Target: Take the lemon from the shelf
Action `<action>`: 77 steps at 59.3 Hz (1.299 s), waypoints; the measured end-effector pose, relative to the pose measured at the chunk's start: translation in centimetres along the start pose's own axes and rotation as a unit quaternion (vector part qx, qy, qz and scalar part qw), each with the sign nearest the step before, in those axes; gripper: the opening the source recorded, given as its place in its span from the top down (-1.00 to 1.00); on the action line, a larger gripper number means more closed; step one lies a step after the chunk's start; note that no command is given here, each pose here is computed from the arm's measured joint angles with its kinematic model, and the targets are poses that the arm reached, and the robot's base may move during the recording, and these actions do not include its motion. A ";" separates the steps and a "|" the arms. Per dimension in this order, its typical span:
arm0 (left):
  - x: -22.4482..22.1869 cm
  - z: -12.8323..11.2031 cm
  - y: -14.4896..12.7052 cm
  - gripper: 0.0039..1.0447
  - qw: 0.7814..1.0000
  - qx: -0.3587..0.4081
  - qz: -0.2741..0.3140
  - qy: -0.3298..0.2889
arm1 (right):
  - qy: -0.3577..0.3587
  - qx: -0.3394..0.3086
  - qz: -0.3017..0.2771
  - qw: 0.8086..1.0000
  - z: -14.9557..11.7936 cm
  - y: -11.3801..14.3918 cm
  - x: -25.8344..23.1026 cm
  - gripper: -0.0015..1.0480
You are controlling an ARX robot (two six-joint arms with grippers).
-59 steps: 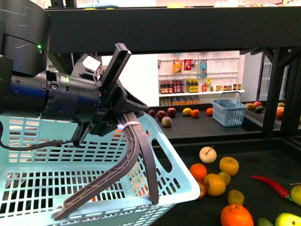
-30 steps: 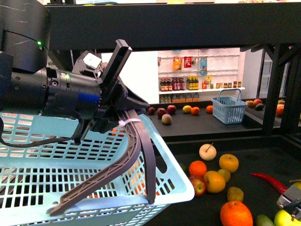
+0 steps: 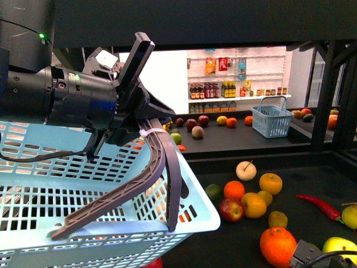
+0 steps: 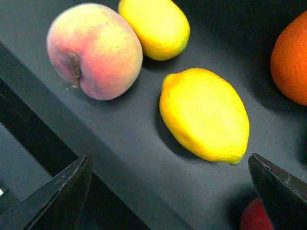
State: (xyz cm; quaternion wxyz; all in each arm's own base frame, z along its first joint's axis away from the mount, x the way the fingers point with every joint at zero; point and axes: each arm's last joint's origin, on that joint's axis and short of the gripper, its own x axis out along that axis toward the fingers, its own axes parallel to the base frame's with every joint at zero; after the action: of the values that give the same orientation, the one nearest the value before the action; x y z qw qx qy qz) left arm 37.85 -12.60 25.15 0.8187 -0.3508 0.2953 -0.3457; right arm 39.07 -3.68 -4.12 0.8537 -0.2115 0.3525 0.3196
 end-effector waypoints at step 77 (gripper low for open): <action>0.0 0.0 0.0 0.85 1.000 0.000 0.000 0.000 | -0.005 -0.075 -0.011 0.997 -0.5 -2.1 6.5 -0.52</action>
State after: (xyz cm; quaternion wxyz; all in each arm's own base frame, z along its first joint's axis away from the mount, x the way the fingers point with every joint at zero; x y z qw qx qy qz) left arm 37.86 -12.58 25.14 0.8187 -0.3509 0.2954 -0.3455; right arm 43.81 -2.88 -8.96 0.8404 -0.2774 0.3209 0.3373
